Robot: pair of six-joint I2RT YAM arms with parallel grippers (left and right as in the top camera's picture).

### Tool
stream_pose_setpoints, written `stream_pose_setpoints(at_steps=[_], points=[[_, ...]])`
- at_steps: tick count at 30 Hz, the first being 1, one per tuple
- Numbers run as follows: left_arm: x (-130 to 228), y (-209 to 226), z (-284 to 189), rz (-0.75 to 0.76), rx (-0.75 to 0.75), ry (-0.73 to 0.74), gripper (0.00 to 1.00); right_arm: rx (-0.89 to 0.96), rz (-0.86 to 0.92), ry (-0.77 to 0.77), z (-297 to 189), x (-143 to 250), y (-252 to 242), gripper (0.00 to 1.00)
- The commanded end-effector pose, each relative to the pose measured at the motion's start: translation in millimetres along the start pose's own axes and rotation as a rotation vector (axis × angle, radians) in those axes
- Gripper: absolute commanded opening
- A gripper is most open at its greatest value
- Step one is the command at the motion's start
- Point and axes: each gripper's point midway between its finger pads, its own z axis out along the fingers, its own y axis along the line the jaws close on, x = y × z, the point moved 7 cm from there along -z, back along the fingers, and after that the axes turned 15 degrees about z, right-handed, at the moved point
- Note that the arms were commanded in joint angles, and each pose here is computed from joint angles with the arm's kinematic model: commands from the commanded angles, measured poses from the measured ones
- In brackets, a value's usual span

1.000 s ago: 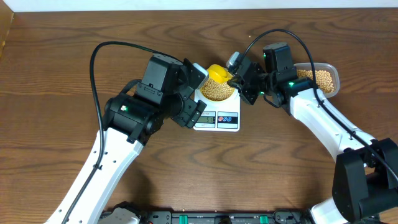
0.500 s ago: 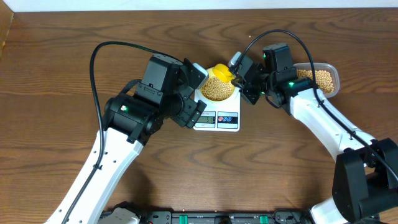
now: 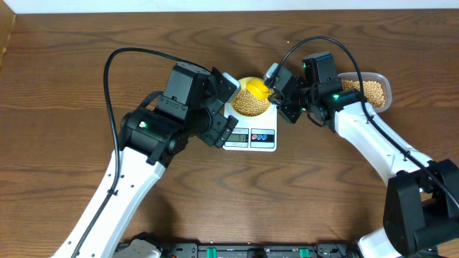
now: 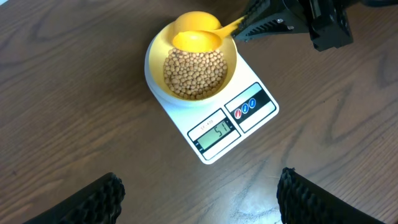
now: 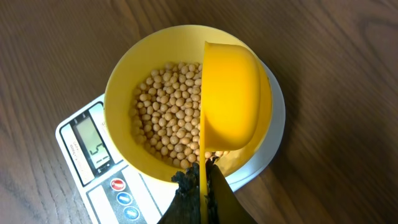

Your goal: Scoop item into bowl and weigh 50g on scale

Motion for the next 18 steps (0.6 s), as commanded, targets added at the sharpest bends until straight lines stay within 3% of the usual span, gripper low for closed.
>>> stream_pose_setpoints(at_steps=[1,18], points=[[-1.8,0.6,-1.8,0.007,0.006,-0.01,0.81,0.002,-0.028,-0.015,-4.7,-6.8,2.5,0.01],[-1.8,0.6,-1.8,0.007,0.006,-0.01,0.81,-0.002,0.002,0.048,-3.9,5.4,3.8,0.01]])
